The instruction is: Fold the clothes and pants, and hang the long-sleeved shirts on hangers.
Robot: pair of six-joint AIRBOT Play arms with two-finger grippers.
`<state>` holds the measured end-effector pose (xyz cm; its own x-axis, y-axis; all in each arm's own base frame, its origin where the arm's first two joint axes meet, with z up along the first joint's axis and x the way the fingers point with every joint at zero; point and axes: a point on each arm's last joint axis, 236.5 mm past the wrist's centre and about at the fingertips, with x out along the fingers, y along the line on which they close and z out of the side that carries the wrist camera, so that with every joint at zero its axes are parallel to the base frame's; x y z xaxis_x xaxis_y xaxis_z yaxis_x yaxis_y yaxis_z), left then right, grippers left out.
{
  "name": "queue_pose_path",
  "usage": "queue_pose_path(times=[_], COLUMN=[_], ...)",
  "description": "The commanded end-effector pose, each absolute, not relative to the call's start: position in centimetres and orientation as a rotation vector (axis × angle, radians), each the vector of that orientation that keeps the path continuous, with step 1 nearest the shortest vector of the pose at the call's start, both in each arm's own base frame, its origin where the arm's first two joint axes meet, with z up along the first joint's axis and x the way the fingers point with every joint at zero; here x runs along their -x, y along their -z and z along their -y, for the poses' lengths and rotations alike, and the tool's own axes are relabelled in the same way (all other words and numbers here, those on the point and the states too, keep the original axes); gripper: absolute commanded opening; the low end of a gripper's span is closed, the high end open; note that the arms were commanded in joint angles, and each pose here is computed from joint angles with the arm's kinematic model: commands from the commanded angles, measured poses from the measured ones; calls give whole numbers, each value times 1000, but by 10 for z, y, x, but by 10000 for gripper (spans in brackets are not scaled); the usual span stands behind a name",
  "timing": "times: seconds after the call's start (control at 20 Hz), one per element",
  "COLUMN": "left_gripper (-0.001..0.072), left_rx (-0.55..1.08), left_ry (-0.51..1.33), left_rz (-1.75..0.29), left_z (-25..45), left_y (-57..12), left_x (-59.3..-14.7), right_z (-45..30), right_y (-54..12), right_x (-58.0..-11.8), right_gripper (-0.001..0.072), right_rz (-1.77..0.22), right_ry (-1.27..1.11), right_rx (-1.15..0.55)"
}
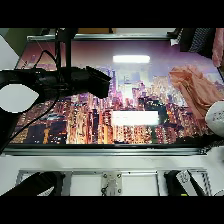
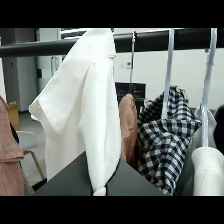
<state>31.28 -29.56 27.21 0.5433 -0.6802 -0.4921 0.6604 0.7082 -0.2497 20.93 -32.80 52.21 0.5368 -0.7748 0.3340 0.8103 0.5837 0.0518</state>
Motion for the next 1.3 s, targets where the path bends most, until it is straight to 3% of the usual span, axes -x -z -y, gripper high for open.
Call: queue_pose_path(times=[0.0,0.6,0.95,1.25], left_gripper=[16,16,16,16], left_rx=[36,41,38,35], left_ry=[798,804,805,805], left_rz=[-600,-606,-613,-619], left_z=[296,297,297,297], left_y=[-272,-272,-270,-269], left_x=[-312,-311,-310,-309], right_z=[354,386,389,402], right_y=[-500,-466,-484,-453], right_x=[-200,-205,-223,-237], right_gripper=[11,10,10,12], right_rz=[281,238,290,175], right_ry=[997,1015,968,957], right_rx=[57,-67,-103,-164])
